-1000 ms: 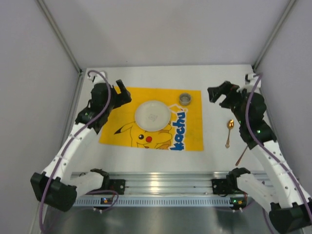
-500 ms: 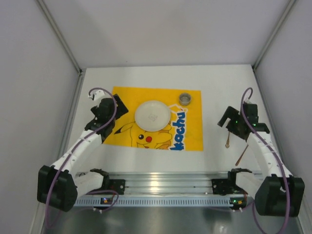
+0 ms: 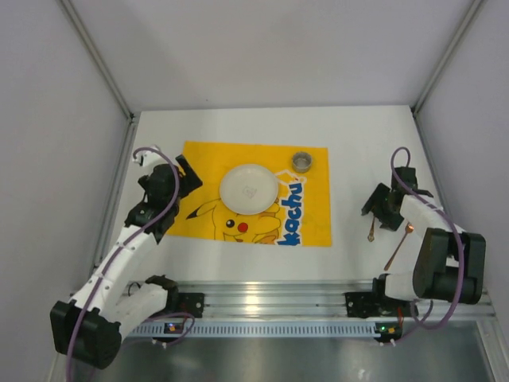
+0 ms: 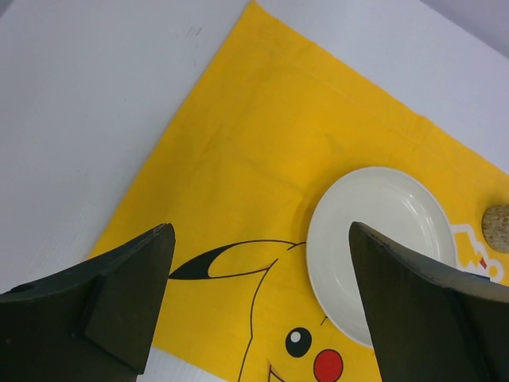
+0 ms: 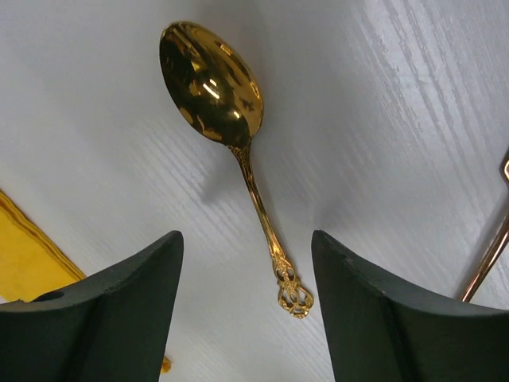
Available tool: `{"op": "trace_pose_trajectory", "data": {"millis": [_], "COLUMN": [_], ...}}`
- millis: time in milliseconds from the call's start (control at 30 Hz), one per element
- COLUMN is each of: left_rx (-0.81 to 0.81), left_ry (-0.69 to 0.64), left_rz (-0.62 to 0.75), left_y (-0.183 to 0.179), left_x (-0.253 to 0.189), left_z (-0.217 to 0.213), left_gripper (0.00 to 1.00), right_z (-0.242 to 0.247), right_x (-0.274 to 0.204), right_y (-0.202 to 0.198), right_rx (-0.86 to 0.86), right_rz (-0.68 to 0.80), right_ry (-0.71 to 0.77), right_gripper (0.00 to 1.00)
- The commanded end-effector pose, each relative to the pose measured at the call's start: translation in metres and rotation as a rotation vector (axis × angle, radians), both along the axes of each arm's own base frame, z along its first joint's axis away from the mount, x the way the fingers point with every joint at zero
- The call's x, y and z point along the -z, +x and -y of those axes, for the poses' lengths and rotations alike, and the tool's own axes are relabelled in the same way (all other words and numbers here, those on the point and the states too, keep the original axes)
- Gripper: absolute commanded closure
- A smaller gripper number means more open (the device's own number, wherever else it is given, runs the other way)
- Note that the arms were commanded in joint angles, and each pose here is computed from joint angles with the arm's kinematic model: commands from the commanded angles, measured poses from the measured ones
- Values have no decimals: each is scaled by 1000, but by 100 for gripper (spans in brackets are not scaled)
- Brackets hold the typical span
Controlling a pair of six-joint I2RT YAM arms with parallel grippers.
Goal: Set the dinner table for one person
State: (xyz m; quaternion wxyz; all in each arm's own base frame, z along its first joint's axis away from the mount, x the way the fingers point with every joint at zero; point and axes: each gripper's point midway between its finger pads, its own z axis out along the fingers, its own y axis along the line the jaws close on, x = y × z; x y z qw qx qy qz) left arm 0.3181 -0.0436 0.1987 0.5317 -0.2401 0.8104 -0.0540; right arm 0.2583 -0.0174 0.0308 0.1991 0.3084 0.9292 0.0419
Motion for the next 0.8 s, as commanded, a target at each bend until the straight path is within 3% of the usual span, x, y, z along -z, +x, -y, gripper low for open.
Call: {"op": "trace_pose_trajectory", "data": {"millis": [0,67,200,433,467,500,533,767], "left_rx": [-11,-8,-8,-18,-20,-21,-18,7], "left_ry": [56,62,56,53,51,48,45,0], "left_rz": [-2,-3,-6,-7,-8,-6,-13,-12], "left_y": [1,5,10,8,7,7,6,11], "left_x": [-7,-10,-12,-11,-10,-10,-7,-3], "left_z": [-9,-8,-5,-7,-7,-7,-7,3], "left_gripper": [4,4,5,5,5,5,5,6], "right_z": [17,21,25,23,21,20,20,14], "right_x": [-10,-3,5,21,22,21,19,6], "right_y": [33,35,46,44,42,42,43,47], "right_rx": [25,27,29,13,6,3,2,-25], "right_rz": [83,57,40,-1,-1,9,15,60], "right_ry": [-57,-70,-80,-71,-60,-61,-59,-57], "right_gripper": [36,39,55,72,78,93,99,100]}}
